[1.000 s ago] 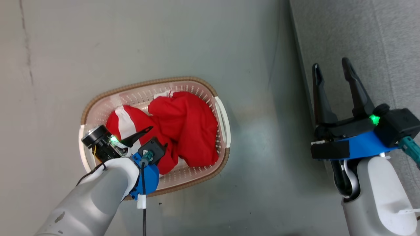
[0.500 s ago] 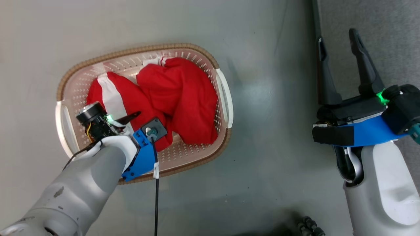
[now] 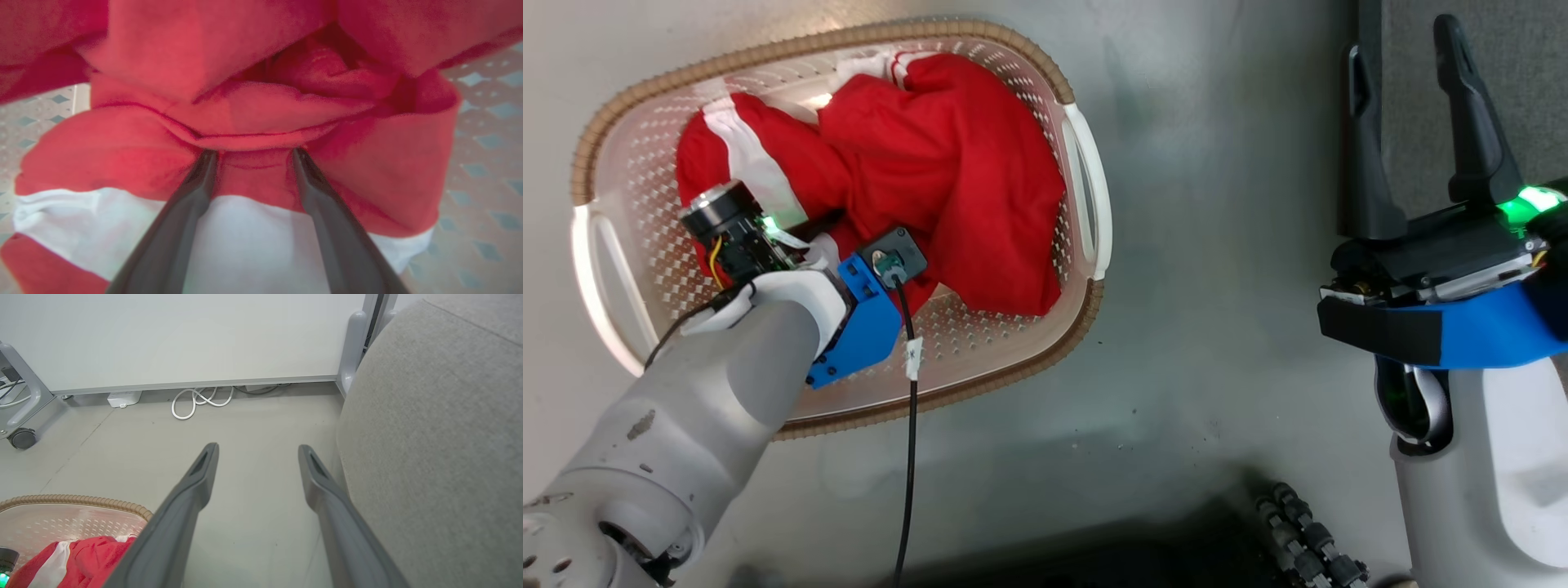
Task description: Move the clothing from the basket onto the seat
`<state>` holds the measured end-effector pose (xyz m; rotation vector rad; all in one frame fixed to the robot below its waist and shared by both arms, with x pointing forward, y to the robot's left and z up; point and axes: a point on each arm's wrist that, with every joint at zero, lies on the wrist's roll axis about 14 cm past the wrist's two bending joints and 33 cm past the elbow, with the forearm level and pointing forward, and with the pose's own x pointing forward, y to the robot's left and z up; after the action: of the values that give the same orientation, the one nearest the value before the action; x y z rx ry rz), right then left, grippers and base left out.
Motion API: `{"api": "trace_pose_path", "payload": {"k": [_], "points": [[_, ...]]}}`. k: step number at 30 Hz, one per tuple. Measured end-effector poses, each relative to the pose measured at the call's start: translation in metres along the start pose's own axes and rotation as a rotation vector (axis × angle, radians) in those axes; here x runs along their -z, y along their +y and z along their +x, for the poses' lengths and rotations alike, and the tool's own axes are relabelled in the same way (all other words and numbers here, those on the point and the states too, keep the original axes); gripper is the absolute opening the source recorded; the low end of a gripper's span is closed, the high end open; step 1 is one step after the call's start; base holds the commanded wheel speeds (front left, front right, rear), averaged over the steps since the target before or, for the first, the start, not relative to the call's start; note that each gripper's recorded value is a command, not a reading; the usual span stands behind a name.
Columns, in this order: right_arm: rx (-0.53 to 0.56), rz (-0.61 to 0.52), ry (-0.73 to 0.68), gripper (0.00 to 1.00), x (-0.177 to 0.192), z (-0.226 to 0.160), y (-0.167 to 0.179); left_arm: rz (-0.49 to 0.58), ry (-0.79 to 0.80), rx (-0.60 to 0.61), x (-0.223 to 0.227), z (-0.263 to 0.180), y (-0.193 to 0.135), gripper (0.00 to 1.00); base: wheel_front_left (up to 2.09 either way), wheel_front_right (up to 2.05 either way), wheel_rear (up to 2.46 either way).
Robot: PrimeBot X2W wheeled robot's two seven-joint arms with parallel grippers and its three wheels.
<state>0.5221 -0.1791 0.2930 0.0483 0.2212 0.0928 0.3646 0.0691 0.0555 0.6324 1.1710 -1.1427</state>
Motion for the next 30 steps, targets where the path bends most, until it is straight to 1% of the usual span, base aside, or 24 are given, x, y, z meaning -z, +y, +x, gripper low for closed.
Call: {"api": "trace_pose_path", "payload": {"k": [9,10,11,12,13,23,30], "points": [[0.018,-0.014,0.015,1.00,0.013,0.000,-0.009,0.006,0.024,0.022,0.008,0.020,0.001,1.00,0.00,0.00,0.00],[0.018,-0.014,0.016,1.00,0.014,0.000,-0.009,0.009,0.034,0.023,0.010,0.020,0.000,0.92,0.00,0.00,0.00],[0.019,-0.013,0.017,1.00,0.014,0.000,-0.009,0.011,0.047,0.023,0.012,0.021,0.000,0.63,0.00,0.00,0.00],[0.018,-0.013,0.017,1.00,0.015,0.000,-0.008,0.011,0.054,0.024,0.014,0.021,0.000,0.44,0.00,0.00,0.00],[0.018,-0.012,0.017,1.00,0.015,0.000,-0.008,0.013,0.059,0.024,0.015,0.020,0.000,0.00,0.00,0.00,0.00],[0.014,-0.008,0.006,1.00,0.009,0.001,-0.006,0.023,0.055,0.017,0.011,0.016,0.001,0.00,0.00,0.00,0.00],[0.007,-0.010,-0.021,1.00,-0.005,0.002,-0.003,0.028,0.012,0.008,-0.003,0.005,-0.001,0.00,0.00,0.00,0.00]]}}
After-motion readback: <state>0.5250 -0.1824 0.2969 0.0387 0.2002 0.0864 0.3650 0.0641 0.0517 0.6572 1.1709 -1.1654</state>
